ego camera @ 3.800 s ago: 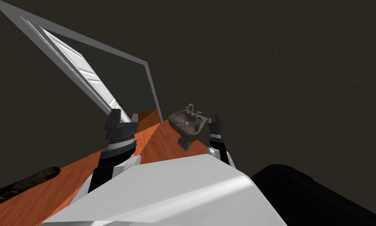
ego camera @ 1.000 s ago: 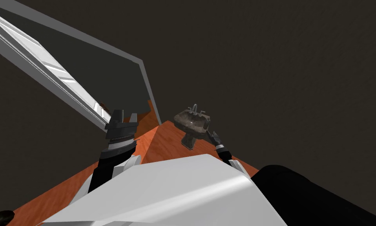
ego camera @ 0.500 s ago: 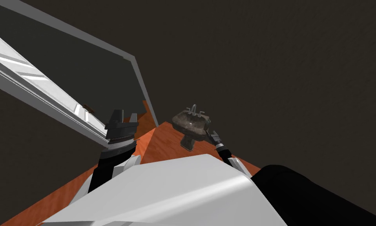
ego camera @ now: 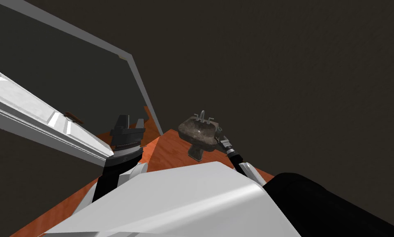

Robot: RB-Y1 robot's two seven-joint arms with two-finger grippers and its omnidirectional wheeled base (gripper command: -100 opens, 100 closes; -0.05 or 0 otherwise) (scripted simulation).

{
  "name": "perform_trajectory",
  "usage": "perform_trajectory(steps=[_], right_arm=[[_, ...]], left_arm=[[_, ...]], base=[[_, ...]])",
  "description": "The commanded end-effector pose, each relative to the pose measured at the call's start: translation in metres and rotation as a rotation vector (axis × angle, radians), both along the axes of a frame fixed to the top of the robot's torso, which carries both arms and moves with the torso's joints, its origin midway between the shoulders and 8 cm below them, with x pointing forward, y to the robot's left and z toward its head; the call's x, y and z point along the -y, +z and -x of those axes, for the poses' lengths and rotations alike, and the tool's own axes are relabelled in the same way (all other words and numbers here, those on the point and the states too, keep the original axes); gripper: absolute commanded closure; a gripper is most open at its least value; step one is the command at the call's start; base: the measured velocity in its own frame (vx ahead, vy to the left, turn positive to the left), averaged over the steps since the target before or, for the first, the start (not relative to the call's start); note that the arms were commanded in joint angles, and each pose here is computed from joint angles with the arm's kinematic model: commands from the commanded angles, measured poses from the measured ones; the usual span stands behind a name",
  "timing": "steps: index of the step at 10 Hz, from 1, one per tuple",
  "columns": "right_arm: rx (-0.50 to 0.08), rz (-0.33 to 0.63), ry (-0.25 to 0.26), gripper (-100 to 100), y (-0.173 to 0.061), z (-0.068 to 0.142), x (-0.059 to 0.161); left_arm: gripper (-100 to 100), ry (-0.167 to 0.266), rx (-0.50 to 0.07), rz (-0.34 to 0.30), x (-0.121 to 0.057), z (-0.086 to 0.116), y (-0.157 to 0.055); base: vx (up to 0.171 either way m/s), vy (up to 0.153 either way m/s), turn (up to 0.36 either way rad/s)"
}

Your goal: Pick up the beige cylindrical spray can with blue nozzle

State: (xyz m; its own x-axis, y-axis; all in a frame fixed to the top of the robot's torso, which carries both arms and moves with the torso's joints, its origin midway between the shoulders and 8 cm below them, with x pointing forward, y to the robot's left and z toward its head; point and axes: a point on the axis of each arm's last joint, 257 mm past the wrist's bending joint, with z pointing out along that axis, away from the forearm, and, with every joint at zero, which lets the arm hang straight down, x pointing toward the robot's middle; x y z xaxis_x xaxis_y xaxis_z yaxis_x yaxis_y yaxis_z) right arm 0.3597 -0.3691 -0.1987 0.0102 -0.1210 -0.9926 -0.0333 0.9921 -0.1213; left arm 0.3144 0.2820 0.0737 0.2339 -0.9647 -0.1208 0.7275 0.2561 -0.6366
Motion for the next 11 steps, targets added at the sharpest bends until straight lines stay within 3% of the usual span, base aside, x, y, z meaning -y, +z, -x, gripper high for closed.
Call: perform_trajectory(steps=[1, 2, 3, 4, 6, 7, 8, 10, 11], right_arm=[[-0.006, 0.068, 0.004, -100, 0.002, -0.003, 0.005], [-0.004, 0.041, 0.003, -100, 0.002, -0.002, 0.003], [-0.004, 0.047, 0.003, 0, 0.002, -0.002, 0.003], [-0.047, 0.013, 0.000, -100, -0.020, -0.016, -0.003], [-0.025, 0.001, 0.005, -100, -0.013, -0.031, -0.010], [-0.072, -0.027, -0.005, -100, -0.033, -0.040, -0.016], [-0.080, -0.034, -0.004, -100, -0.039, -0.047, -0.020], [-0.046, -0.034, 0.010, -100, -0.025, -0.059, -0.025], [-0.093, -0.049, 0.002, -100, -0.046, -0.067, -0.031]], left_arm=[[0, 0.000, 0.000, 0.000, 0.000, 0.000, 0.000], [0, 0.000, 0.000, 0.000, 0.000, 0.000, 0.000], [0, 0.000, 0.000, 0.000, 0.000, 0.000, 0.000], [0, 0.000, 0.000, 0.000, 0.000, 0.000, 0.000], [0, 0.000, 0.000, 0.000, 0.000, 0.000, 0.000], [0, 0.000, 0.000, 0.000, 0.000, 0.000, 0.000], [0, 0.000, 0.000, 0.000, 0.000, 0.000, 0.000], [0, 0.000, 0.000, 0.000, 0.000, 0.000, 0.000], [0, 0.000, 0.000, 0.000, 0.000, 0.000, 0.000]], base=[[0.176, -0.015, -0.047], [0.083, -0.010, -0.001], [0.014, -0.002, 0.003], [-0.076, -0.043, 0.003], [-0.074, -0.051, 0.008], [-0.101, -0.067, 0.004], [-0.096, -0.065, 0.008], [-0.030, -0.022, 0.000], [-0.066, -0.058, 0.000]])
